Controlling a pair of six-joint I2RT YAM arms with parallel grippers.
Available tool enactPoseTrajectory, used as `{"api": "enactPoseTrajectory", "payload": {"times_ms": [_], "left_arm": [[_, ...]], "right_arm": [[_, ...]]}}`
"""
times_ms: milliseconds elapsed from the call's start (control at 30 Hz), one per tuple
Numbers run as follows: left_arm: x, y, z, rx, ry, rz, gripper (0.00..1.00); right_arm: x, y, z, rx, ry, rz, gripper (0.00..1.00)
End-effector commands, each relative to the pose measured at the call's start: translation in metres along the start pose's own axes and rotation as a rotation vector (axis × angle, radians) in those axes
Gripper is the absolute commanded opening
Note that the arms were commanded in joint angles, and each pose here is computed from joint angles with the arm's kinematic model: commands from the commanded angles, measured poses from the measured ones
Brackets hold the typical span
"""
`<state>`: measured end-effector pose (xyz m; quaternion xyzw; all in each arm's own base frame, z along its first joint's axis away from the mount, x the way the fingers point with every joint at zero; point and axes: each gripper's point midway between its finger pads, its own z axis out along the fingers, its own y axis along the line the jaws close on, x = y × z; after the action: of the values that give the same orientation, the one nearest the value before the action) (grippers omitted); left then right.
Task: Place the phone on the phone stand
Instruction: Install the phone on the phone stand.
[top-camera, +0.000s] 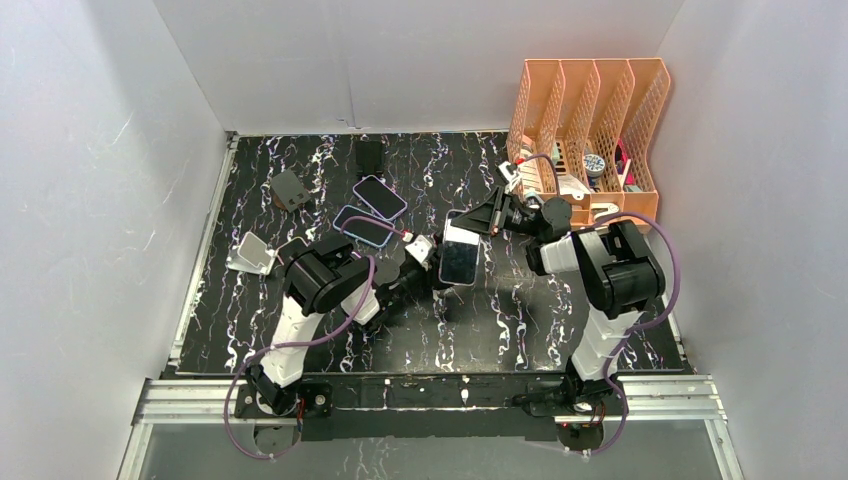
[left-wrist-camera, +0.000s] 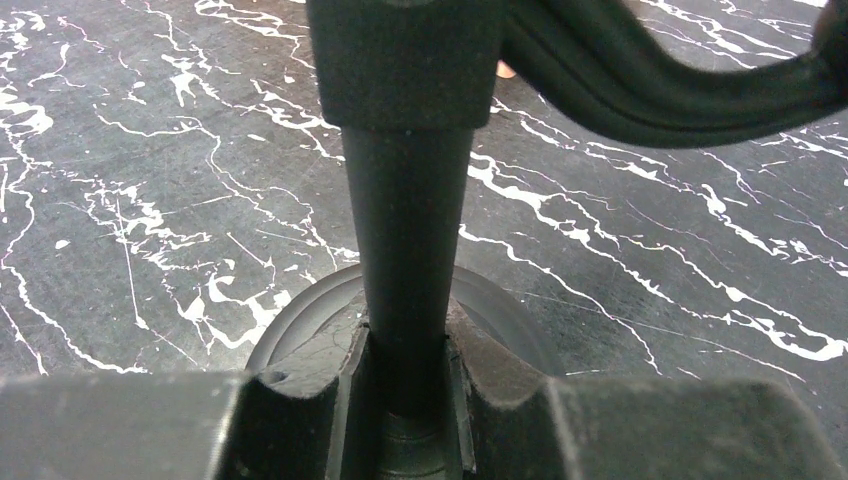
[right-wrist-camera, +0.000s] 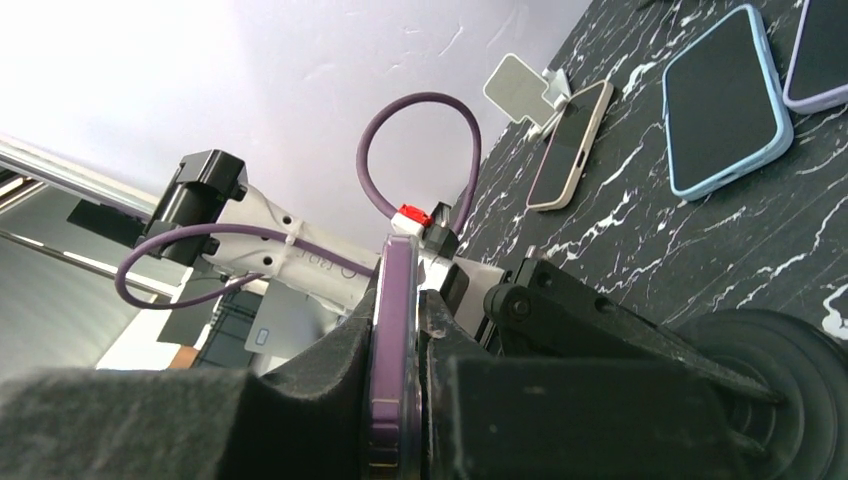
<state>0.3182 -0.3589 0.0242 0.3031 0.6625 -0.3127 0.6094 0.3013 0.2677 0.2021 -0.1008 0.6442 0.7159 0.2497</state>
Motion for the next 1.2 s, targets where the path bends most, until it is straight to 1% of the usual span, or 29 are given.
{"api": "enactPoseTrajectory", "payload": {"times_ms": [0, 167, 333, 467, 633, 833, 1033, 1167], "left_arm": [[0.091, -0.096, -0.036, 0.313, 0.218, -0.053, 0.00], [0.092, -0.102, -0.034, 0.304, 0.238, -0.087, 0.00], [0.089, -0.097, -0.031, 0.253, 0.240, -0.132, 0.00], [0.084, -0.091, -0.027, 0.207, 0.233, -0.167, 0.00], [0.076, -0.082, -0.019, 0.159, 0.217, -0.266, 0.00], [0.079, -0.080, -0.018, 0.142, 0.225, -0.310, 0.00], [0.083, -0.084, -0.020, 0.159, 0.239, -0.327, 0.00], [0.084, -0.087, -0.020, 0.172, 0.242, -0.333, 0.00]], "right_arm": [[-0.018, 0.030, 0.032, -0.130, -0.218, -0.413, 0.01], [-0.019, 0.031, 0.039, -0.115, -0.287, -0.433, 0.01], [-0.018, 0.030, 0.040, -0.081, -0.352, -0.429, 0.01], [-0.016, 0.027, 0.029, -0.031, -0.413, -0.436, 0.01], [-0.020, 0.032, 0.011, 0.031, -0.509, -0.471, 0.01], [-0.035, 0.049, -0.008, 0.072, -0.637, -0.544, 0.01], [-0.058, 0.047, -0.025, 0.151, -0.784, -0.565, 0.01], [-0.068, 0.047, -0.028, 0.175, -0.832, -0.592, 0.01]]}}
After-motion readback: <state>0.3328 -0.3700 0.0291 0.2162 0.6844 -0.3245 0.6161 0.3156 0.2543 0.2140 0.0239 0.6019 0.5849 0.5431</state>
